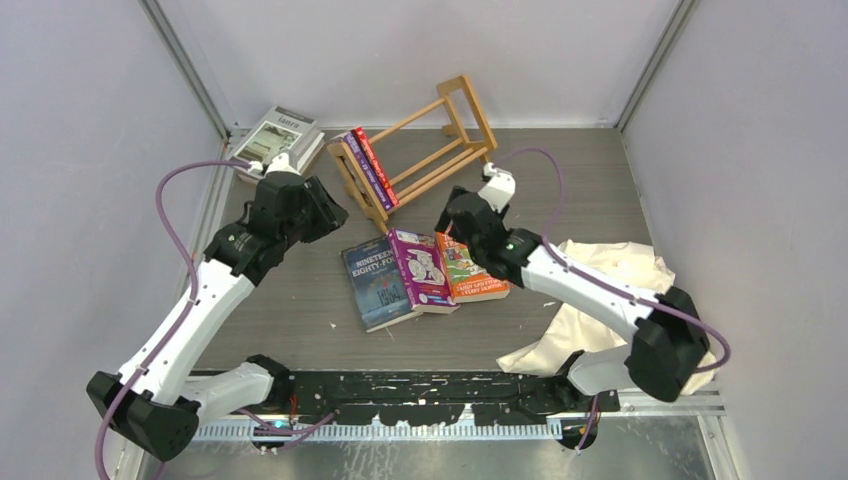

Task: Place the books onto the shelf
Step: Pick up the book from the center of the board.

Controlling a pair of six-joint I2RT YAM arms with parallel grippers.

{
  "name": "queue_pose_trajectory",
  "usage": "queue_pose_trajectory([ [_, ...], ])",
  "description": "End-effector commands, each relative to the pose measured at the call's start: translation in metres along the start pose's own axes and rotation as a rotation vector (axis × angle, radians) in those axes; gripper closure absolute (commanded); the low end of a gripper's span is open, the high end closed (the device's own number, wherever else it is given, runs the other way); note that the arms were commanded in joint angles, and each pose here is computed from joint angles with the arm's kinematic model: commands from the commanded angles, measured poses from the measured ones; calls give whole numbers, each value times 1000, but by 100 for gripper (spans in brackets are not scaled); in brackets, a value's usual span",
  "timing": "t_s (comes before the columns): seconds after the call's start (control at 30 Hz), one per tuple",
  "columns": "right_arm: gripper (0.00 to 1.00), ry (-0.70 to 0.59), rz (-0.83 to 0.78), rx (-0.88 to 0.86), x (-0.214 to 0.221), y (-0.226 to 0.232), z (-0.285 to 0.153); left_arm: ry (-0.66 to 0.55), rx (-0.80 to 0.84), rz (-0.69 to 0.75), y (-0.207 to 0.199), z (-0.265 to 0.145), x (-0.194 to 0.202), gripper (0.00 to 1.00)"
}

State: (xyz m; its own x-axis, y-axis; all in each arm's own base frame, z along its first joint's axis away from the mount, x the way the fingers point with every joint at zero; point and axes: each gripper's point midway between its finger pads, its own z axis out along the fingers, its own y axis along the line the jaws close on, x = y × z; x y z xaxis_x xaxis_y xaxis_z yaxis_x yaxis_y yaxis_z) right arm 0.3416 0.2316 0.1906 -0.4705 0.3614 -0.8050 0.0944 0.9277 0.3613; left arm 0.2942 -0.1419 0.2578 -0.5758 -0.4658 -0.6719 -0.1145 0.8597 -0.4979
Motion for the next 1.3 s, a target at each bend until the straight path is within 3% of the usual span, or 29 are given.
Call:
queue_pose_trajectory([
  [0.0, 26, -99, 230, 67, -5, -25, -29, -24, 26, -10, -6, -13, -1, 54],
  [0.43, 19, -107, 601, 84, 76, -80, -63, -19, 40, 7, -10, -21, 4, 54],
  [1.27, 18, -92, 851, 31, 130, -80, -78, -3, 46, 34, -15, -10, 6, 53],
])
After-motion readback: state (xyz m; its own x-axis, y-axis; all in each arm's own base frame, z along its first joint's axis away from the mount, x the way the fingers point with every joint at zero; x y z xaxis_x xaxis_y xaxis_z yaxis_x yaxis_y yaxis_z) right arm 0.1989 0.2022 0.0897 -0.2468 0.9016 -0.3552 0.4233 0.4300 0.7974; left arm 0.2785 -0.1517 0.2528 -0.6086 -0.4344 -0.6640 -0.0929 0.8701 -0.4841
